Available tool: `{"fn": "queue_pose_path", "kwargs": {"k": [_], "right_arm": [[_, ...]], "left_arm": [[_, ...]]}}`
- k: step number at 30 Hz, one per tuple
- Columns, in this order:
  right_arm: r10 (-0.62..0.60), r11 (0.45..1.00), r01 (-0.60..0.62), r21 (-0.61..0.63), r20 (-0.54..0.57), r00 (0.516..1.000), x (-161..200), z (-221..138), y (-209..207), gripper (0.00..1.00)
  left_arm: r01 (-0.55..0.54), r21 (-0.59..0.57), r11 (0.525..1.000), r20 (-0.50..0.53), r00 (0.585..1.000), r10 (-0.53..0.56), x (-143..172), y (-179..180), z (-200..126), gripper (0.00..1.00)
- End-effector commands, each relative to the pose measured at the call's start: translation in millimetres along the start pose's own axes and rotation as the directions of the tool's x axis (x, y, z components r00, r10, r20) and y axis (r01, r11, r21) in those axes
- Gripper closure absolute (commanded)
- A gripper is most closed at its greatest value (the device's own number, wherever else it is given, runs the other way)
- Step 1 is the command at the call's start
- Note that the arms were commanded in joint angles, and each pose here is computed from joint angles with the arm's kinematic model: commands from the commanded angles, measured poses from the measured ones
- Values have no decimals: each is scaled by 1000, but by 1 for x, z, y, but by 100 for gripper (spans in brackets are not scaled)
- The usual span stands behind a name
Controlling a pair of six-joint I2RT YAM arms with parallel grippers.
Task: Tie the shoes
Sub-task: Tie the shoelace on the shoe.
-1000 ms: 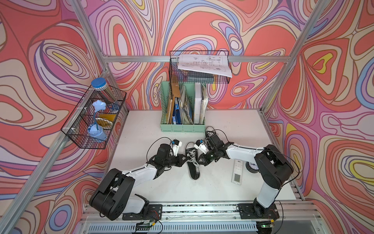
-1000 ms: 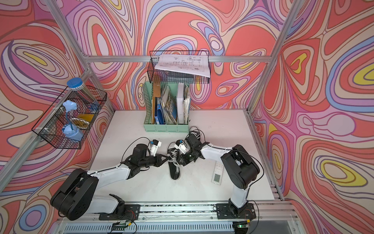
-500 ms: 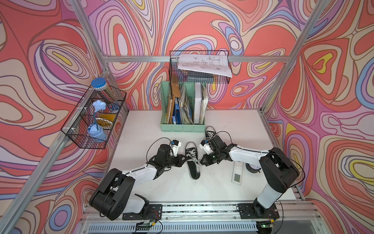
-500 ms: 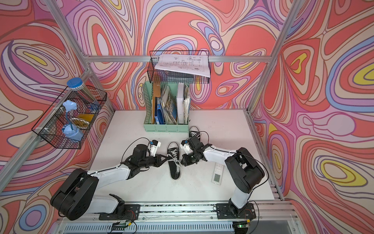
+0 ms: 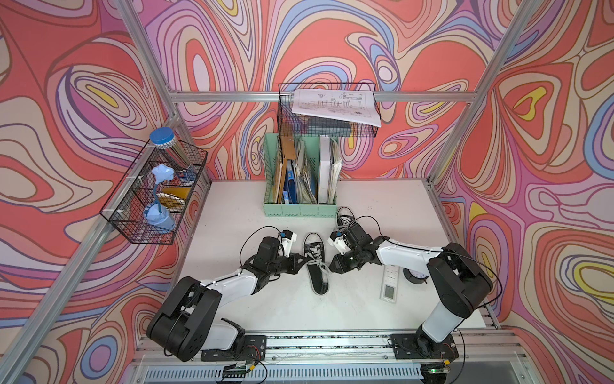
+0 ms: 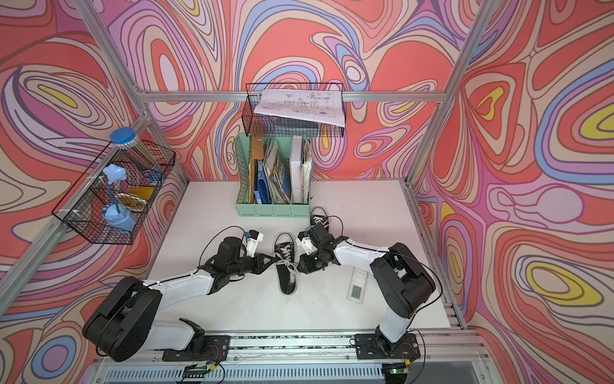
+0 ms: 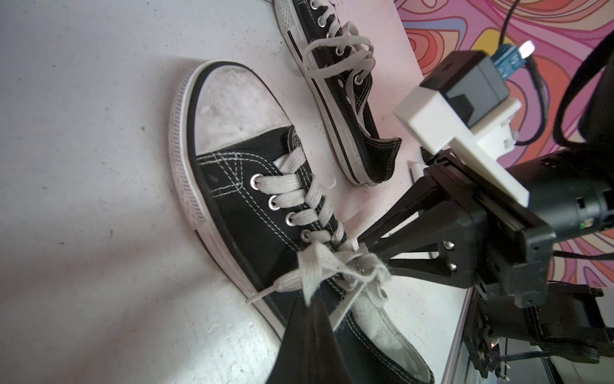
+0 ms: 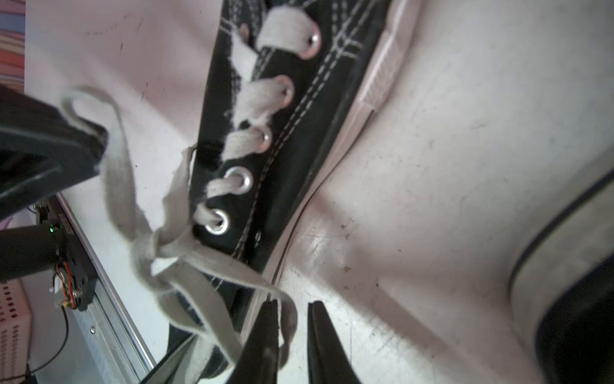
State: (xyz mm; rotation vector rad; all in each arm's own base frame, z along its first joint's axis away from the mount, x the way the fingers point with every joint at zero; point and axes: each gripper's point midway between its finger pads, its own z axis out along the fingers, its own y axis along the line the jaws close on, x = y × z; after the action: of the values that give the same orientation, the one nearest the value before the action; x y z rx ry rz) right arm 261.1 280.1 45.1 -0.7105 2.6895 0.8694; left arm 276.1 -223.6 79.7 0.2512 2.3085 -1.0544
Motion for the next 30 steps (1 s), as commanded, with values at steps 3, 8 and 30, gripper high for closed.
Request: {"fn": "queue_pose_path", "kwargs": {"k": [3, 8, 30], "right_arm": [[-135, 987, 138, -79, 36, 990, -19, 0, 19, 75], [-174, 980, 176, -92, 31, 984, -23, 5, 20, 73], [4, 998, -2, 66, -19, 1000, -2, -1, -8, 100]], "left_arm": [[-11, 13, 1000, -11, 1000, 12, 3, 0, 1, 100], [-13, 14, 1000, -9, 1000, 13, 2, 0, 1, 100], [21, -75, 997, 2, 1000, -21, 6, 17, -4, 100]]}}
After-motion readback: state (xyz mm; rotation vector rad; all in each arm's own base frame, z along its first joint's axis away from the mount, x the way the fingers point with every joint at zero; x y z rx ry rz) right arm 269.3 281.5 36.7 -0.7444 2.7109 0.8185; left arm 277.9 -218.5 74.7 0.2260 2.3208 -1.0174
